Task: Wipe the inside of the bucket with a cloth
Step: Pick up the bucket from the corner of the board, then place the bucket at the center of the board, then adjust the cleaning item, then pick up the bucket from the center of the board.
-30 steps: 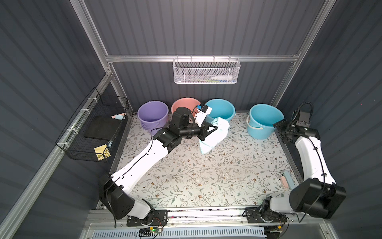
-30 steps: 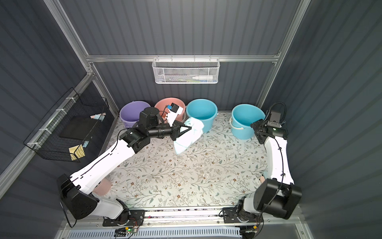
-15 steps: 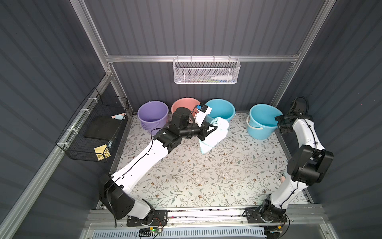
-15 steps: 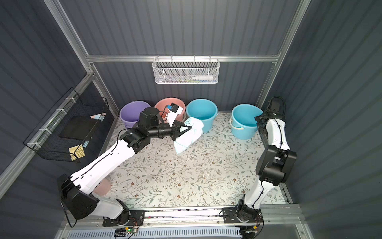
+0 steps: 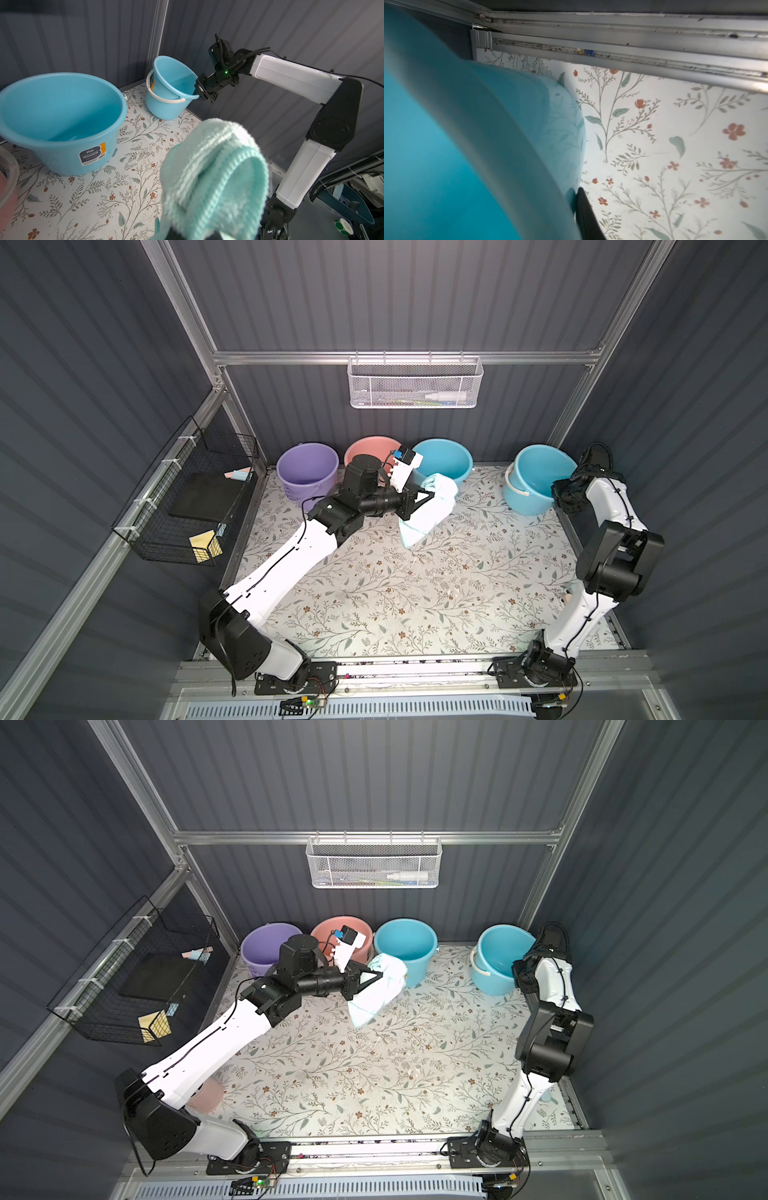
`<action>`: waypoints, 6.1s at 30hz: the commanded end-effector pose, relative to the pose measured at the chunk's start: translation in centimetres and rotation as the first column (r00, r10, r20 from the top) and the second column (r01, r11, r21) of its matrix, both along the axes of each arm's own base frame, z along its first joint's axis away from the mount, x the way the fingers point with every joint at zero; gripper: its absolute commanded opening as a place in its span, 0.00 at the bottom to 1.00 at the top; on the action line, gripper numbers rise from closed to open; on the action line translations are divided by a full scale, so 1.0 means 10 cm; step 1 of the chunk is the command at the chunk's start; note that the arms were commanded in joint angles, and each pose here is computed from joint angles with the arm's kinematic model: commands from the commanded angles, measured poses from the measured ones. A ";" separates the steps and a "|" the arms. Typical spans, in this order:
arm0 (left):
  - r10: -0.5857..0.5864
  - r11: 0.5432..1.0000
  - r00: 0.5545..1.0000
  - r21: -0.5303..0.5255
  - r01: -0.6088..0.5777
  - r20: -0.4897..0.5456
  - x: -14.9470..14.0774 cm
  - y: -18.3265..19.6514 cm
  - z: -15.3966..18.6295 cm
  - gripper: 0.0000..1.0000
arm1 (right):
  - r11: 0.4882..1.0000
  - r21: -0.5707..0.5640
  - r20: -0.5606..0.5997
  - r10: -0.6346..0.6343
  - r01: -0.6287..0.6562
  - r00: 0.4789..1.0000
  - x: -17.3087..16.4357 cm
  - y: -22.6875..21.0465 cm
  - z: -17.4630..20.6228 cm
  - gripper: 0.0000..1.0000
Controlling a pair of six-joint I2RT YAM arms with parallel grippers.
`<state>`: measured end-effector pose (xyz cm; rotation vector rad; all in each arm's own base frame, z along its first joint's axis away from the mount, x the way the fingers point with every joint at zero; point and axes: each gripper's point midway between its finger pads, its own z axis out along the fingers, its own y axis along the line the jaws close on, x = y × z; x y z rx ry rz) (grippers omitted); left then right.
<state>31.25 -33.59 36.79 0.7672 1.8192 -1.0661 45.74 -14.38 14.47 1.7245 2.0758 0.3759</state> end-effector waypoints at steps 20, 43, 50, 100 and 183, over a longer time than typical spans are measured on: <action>0.482 0.876 0.875 -0.025 -0.482 0.047 0.64 0.98 0.45 0.00 | 0.795 -0.199 -0.076 0.571 -0.573 0.817 -1.42 1.15 0.84 0.01; 0.551 0.829 0.834 -0.141 -0.540 0.043 0.54 1.19 1.02 0.01 | 0.266 -0.076 -0.158 0.948 -0.961 0.275 -1.85 4.39 0.27 0.09; 0.524 0.846 0.851 -0.134 -0.516 0.033 0.53 1.13 0.98 0.02 | 0.262 -0.053 -0.195 0.944 -0.964 0.267 -1.88 4.49 0.03 0.30; -0.115 0.985 0.982 -0.147 0.093 -0.149 -0.32 0.34 0.72 0.08 | -0.498 -0.862 -0.490 0.768 0.096 -0.412 -1.74 4.63 2.57 0.47; 0.630 0.755 0.775 0.203 -0.624 0.040 0.01 1.48 -0.55 0.00 | -0.869 -0.494 -0.698 0.413 -0.024 -0.586 -1.90 4.88 0.30 0.00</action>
